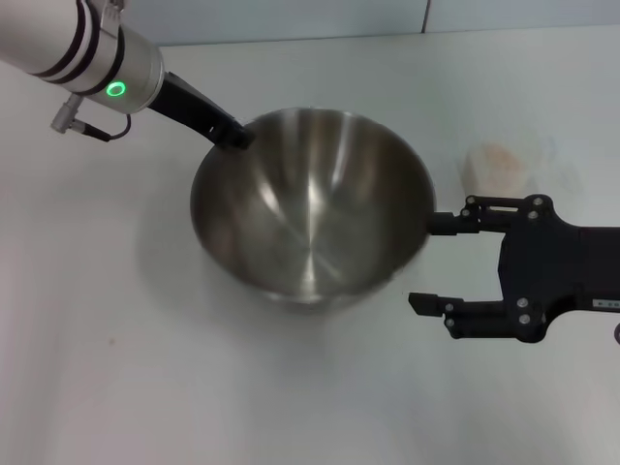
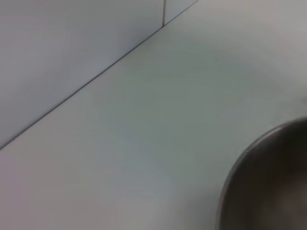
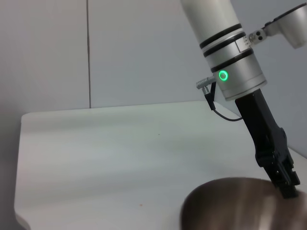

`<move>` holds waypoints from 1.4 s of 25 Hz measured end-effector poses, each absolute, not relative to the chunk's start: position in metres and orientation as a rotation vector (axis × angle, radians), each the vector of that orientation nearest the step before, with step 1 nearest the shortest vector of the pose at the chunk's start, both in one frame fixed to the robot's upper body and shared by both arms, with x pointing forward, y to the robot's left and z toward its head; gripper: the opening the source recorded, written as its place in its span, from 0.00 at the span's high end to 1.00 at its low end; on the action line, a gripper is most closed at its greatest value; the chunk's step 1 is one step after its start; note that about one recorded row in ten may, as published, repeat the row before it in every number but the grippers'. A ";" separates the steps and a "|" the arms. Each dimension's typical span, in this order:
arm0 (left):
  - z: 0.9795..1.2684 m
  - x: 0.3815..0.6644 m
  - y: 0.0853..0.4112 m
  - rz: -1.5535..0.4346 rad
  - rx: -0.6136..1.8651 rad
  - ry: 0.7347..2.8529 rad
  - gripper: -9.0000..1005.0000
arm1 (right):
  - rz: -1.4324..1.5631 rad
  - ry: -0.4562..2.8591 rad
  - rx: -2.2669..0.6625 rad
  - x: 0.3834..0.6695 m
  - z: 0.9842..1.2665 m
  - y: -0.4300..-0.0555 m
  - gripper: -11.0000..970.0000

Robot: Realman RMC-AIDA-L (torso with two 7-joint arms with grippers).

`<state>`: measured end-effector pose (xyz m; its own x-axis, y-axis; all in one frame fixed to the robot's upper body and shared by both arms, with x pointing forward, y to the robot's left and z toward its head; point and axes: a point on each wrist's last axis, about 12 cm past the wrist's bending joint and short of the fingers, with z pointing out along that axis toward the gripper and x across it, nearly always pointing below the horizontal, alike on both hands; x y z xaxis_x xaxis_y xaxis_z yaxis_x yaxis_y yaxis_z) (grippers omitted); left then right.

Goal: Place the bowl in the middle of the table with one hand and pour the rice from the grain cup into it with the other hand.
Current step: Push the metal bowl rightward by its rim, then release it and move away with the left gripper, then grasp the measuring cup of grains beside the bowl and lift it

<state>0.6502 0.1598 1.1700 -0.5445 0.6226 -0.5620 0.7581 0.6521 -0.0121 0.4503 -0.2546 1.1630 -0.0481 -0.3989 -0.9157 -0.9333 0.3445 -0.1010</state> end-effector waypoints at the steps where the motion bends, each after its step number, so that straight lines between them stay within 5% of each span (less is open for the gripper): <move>1: 1.167 0.650 0.162 -0.322 1.070 2.344 0.79 | 0.686 1.631 -1.220 0.450 1.163 -0.254 0.23; 15: 1.206 0.644 0.187 -0.341 0.918 2.128 0.29 | 0.696 1.622 -1.215 0.450 1.164 -0.254 0.23; 21: 1.204 0.633 0.200 -0.403 0.943 2.056 0.19 | 0.699 1.617 -1.219 0.451 1.164 -0.252 0.23; 35: 1.211 0.616 0.222 -0.462 0.923 1.926 0.19 | 0.707 1.607 -1.224 0.460 1.165 -0.250 0.23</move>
<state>0.6156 0.2218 1.2109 -0.2953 0.4143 -0.8609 0.7595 0.6485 0.0516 0.4595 -0.2504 1.1649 -0.0358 -0.3829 -0.9231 -0.9390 0.3290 -0.1000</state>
